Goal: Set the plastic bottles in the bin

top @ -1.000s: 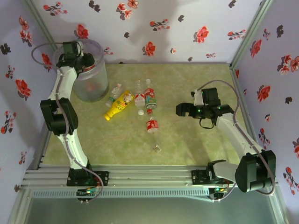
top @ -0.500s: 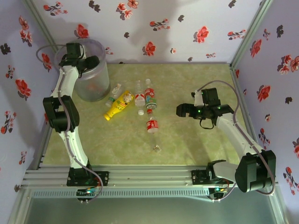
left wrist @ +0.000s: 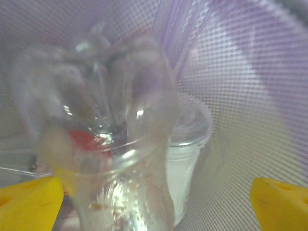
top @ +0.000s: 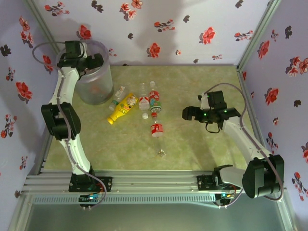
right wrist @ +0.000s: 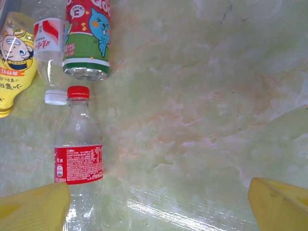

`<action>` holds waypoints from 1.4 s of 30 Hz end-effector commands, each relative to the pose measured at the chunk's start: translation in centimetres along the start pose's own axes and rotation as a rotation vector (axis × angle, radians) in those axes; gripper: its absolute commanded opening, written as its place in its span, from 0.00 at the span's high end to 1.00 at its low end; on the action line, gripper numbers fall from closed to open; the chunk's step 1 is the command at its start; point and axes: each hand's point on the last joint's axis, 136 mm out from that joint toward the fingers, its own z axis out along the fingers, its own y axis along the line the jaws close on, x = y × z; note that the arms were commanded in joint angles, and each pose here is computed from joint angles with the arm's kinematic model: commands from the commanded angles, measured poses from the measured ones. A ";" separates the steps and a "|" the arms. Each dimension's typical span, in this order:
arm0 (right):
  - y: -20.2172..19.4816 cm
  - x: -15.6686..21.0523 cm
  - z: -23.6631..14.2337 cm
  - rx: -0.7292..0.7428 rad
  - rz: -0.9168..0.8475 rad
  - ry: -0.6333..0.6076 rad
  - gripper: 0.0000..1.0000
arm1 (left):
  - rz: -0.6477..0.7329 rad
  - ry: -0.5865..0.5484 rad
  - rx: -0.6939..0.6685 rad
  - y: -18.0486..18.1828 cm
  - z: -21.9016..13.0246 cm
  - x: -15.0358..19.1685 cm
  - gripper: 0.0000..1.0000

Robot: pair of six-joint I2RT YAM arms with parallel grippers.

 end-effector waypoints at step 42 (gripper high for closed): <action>8.3 15.7 11.7 0.194 -0.136 0.444 0.29 | -0.121 0.091 0.375 -14.7 -12.1 17.9 0.01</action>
